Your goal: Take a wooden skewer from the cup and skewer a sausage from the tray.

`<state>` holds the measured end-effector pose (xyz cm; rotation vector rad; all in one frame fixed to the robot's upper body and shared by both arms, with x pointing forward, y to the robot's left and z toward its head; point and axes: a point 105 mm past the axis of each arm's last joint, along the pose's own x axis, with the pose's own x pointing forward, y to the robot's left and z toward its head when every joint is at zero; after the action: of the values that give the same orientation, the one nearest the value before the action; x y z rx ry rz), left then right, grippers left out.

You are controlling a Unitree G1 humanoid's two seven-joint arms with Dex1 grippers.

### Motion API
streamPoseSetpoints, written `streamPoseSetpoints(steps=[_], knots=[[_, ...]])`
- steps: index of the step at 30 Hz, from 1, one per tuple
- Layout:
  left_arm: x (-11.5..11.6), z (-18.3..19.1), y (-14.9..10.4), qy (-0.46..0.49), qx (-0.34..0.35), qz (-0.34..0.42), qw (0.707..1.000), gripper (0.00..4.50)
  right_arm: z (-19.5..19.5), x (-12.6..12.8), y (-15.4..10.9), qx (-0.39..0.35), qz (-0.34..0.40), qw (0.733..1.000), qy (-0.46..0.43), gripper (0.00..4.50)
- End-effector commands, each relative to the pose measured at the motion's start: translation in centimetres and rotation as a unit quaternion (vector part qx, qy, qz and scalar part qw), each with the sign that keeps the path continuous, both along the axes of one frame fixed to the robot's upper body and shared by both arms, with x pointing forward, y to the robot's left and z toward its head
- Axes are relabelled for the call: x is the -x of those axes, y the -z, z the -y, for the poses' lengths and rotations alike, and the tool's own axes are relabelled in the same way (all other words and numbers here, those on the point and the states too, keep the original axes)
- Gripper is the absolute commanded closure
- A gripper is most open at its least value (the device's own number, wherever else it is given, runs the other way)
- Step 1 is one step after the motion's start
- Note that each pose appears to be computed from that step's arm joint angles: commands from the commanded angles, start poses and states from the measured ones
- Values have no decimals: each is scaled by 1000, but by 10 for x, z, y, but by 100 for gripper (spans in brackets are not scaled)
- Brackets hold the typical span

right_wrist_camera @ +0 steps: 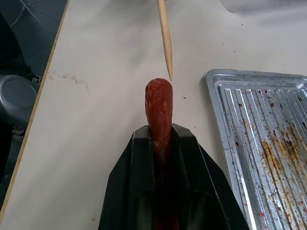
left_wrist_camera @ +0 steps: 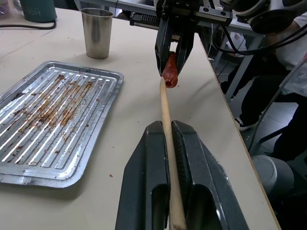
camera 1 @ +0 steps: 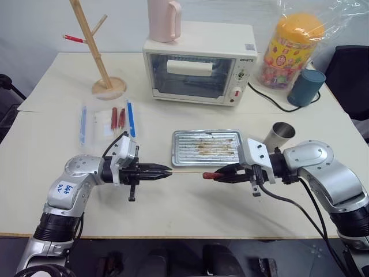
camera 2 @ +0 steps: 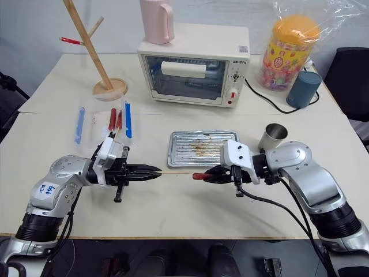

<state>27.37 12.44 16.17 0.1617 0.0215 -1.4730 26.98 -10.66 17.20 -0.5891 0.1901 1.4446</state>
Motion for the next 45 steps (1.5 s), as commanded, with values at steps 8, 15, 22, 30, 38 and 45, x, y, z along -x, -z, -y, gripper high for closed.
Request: streamPoseSetpoints(steps=[8, 15, 22, 30, 38, 45], knots=[[-2, 4, -3, 2, 2, 7, 1000, 450, -6, 3, -14, -12, 23, 1000, -11, 408], [-2, 5, -2, 3, 4, 4, 1000, 450, -5, 1, -14, -13, 22, 1000, -9, 408], [-3, -1, -2, -3, 0, 3, 1000, 450, 6, -2, -13, -4, 22, 1000, 3, 408], [-2, 4, -2, 2, 3, 1, 1000, 450, 5, -1, -15, -9, 23, 1000, 2, 408], [0, 4, -4, 7, 9, -4, 1000, 450, 8, -4, -11, -4, 17, 1000, 10, 408], [1, 3, -4, 7, 8, -7, 1000, 450, 8, -8, -7, -7, 12, 1000, 16, 408]])
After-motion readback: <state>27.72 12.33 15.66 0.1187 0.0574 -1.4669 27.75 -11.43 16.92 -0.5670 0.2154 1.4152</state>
